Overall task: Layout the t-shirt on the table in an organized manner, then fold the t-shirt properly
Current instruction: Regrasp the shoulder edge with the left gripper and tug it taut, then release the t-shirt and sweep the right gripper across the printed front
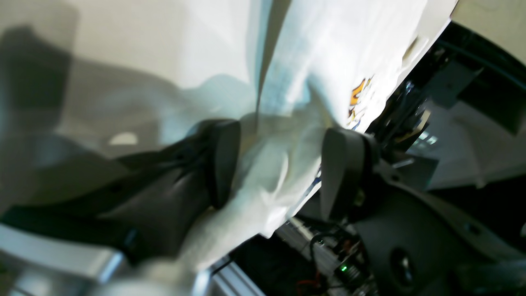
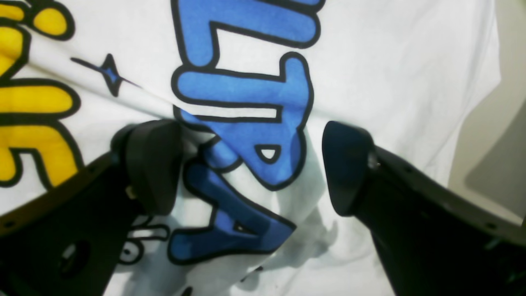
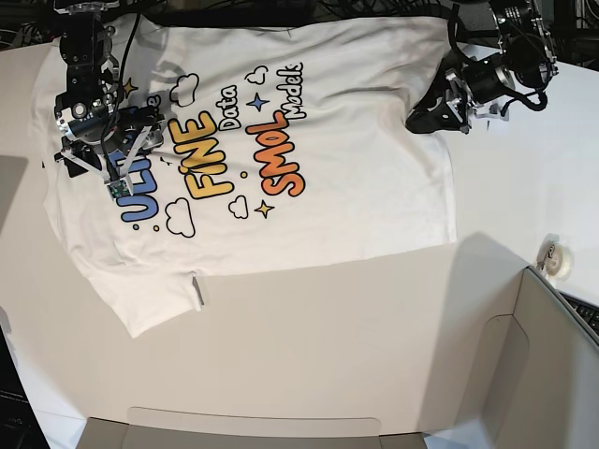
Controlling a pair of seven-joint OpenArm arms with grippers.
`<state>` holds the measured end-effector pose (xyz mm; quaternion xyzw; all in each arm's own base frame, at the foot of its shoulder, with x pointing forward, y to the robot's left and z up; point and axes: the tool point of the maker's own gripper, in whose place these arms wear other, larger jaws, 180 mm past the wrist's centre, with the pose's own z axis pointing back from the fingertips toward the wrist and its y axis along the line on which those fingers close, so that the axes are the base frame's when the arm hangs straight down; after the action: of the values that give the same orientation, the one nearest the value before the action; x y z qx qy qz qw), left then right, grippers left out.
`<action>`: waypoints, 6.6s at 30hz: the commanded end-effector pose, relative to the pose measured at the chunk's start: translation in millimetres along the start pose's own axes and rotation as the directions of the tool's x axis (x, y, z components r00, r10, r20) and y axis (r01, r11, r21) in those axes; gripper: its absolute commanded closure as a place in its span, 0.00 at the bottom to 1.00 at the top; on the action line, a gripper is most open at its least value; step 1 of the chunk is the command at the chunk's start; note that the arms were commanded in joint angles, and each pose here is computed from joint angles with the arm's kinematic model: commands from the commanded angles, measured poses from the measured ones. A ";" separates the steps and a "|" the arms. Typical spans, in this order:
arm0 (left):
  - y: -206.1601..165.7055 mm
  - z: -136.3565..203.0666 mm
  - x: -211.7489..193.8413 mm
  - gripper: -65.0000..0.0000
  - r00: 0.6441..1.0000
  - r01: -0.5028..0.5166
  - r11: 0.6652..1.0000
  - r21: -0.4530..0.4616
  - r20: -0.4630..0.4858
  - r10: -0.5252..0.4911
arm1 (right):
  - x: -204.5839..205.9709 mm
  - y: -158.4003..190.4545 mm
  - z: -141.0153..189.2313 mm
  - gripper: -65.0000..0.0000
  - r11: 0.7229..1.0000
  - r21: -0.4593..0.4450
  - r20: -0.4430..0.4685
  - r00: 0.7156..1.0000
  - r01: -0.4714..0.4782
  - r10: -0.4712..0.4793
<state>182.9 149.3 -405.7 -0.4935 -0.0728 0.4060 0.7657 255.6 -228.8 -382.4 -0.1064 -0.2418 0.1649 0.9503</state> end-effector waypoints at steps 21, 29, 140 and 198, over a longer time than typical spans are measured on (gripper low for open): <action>-35.4 -21.2 4.9 0.25 0.997 0.079 0.989 -0.122 0.015 -0.078 | -3.4 0.0 0.5 0.20 1.000 0.002 -0.019 1.000 -0.008 0.008; -48.7 -35.6 -9.0 0.25 0.997 0.067 0.982 -0.175 -0.036 -0.075 | -3.4 0.0 0.5 0.20 1.000 0.002 -0.019 1.000 -0.008 0.008; 17.7 20.1 -89.1 0.99 0.630 0.774 0.600 0.200 -0.340 -0.698 | 259.3 290.4 40.2 0.88 0.775 0.408 0.466 0.840 -0.483 0.278; 44.5 31.2 -62.6 0.99 0.564 0.791 0.345 0.505 -0.384 -0.731 | 324.4 327.9 41.1 0.88 0.797 0.289 0.805 0.585 -0.531 0.098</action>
<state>73.5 126.4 -417.9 -0.1514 -0.0561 -0.0224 0.9866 408.4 183.5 -334.9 0.1673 -0.5026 0.4287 0.7318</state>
